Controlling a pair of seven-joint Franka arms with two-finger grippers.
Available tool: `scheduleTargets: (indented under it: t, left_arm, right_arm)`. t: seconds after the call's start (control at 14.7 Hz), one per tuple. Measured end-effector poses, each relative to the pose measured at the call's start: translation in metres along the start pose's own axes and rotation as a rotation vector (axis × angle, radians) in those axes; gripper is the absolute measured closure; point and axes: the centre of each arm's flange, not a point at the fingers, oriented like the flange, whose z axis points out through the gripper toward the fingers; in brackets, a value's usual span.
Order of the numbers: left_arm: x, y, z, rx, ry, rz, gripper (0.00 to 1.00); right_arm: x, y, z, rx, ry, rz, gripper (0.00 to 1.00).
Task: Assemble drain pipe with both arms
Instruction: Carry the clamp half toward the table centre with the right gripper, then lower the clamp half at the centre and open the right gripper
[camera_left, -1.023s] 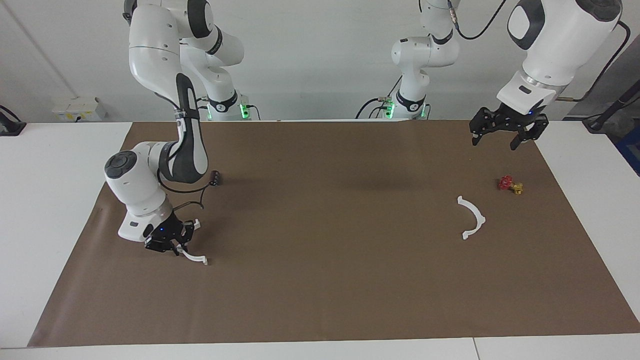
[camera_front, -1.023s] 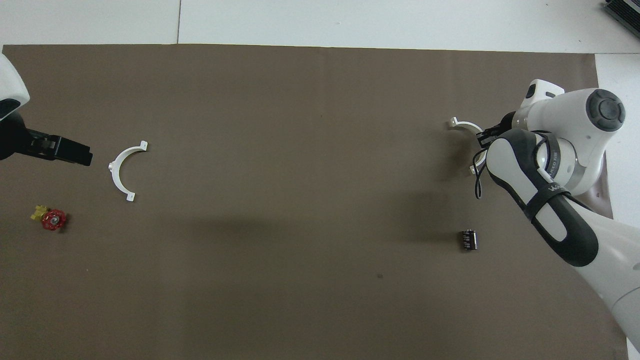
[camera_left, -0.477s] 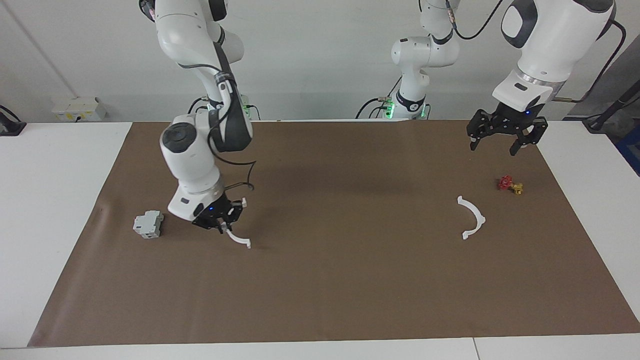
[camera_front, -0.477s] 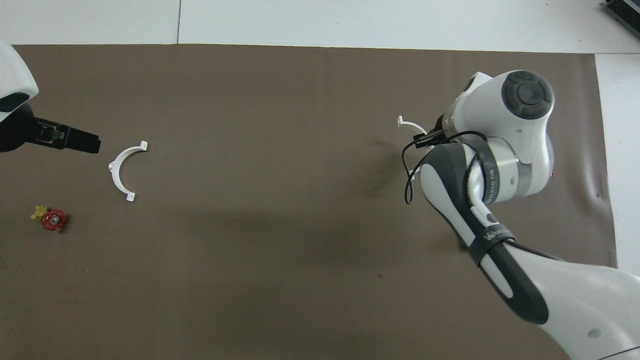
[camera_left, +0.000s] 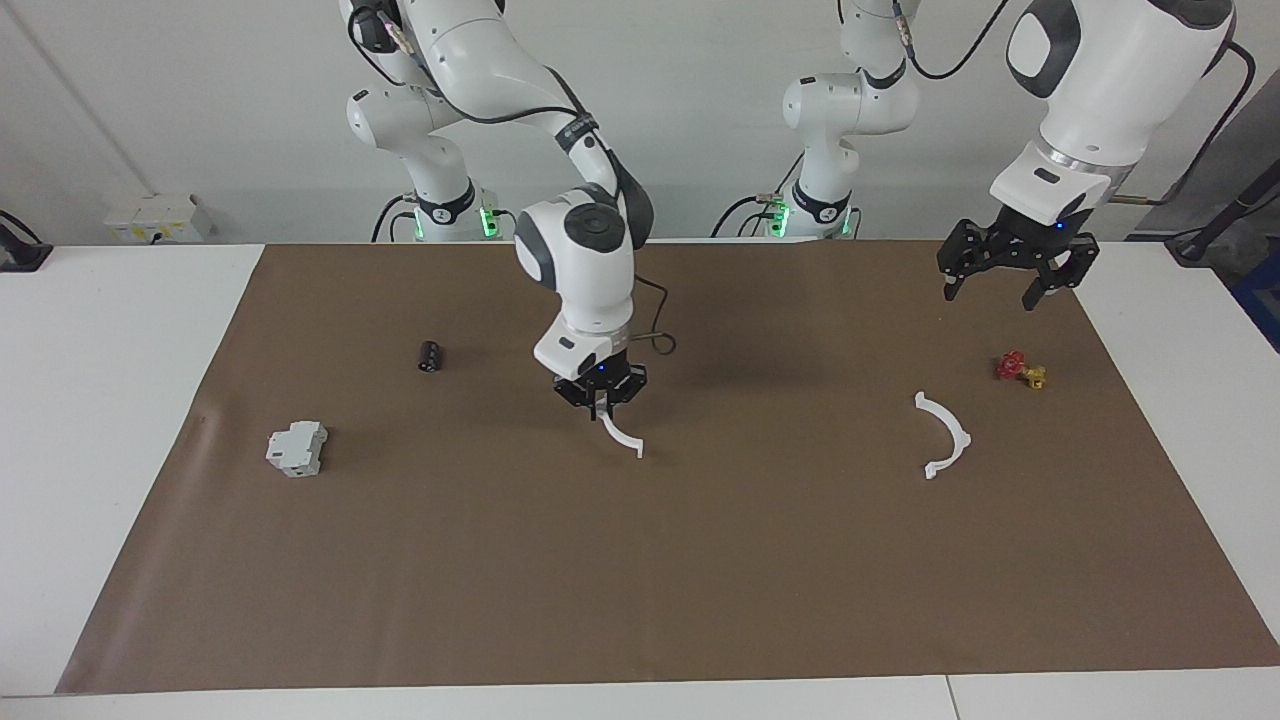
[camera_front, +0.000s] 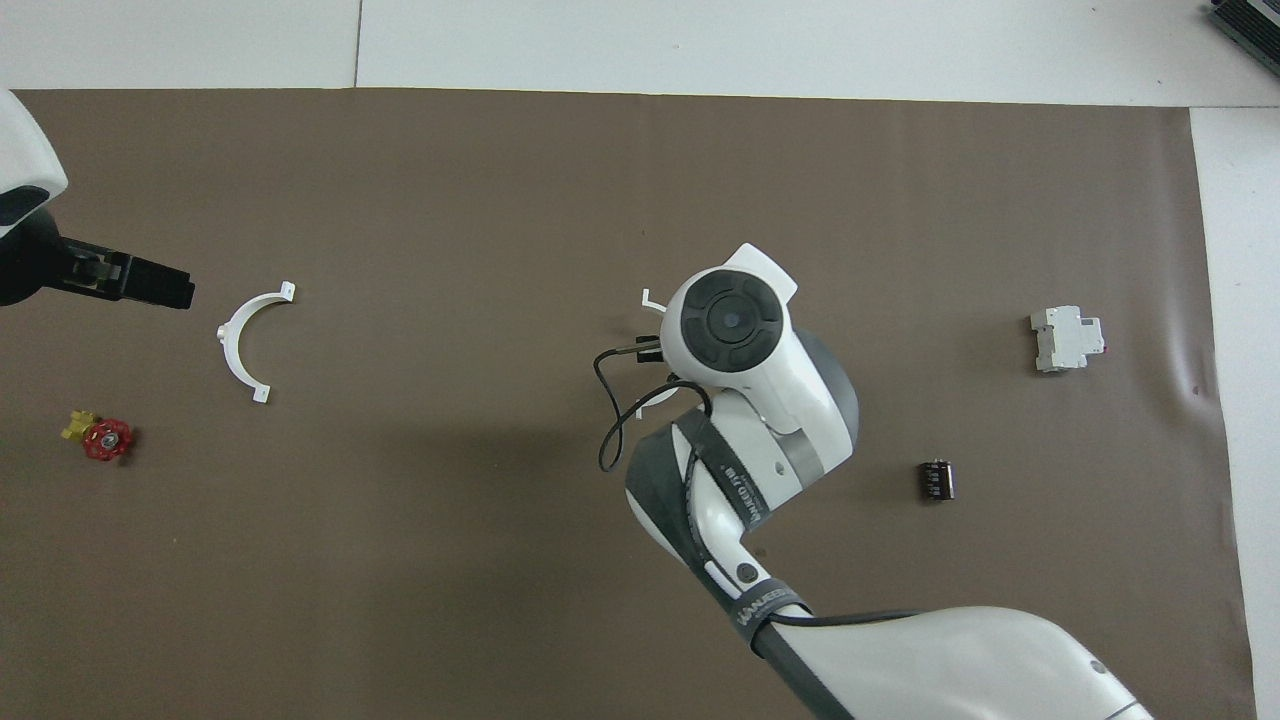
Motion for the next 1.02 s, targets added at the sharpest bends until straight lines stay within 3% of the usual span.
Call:
scheduleTargets:
  t: [0.48,0.89,1.02]
  left_arm:
    - [-0.002,0.000,-0.002,0.000,0.000,0.000,0.00]
    - [-0.004,0.000,-0.002,-0.002,-0.011,-0.001,0.00]
    - [-0.005,0.001,-0.002,-0.003,-0.016,-0.001,0.00]
  right_arm:
    - [-0.020,-0.021,0.031,-0.067,0.029,-0.096,0.79]
    - [-0.022,-0.020,0.037,-0.056,0.044,-0.166,0.79]
    - [-0.022,-0.019,0.038,-0.056,0.044,-0.166,0.65]
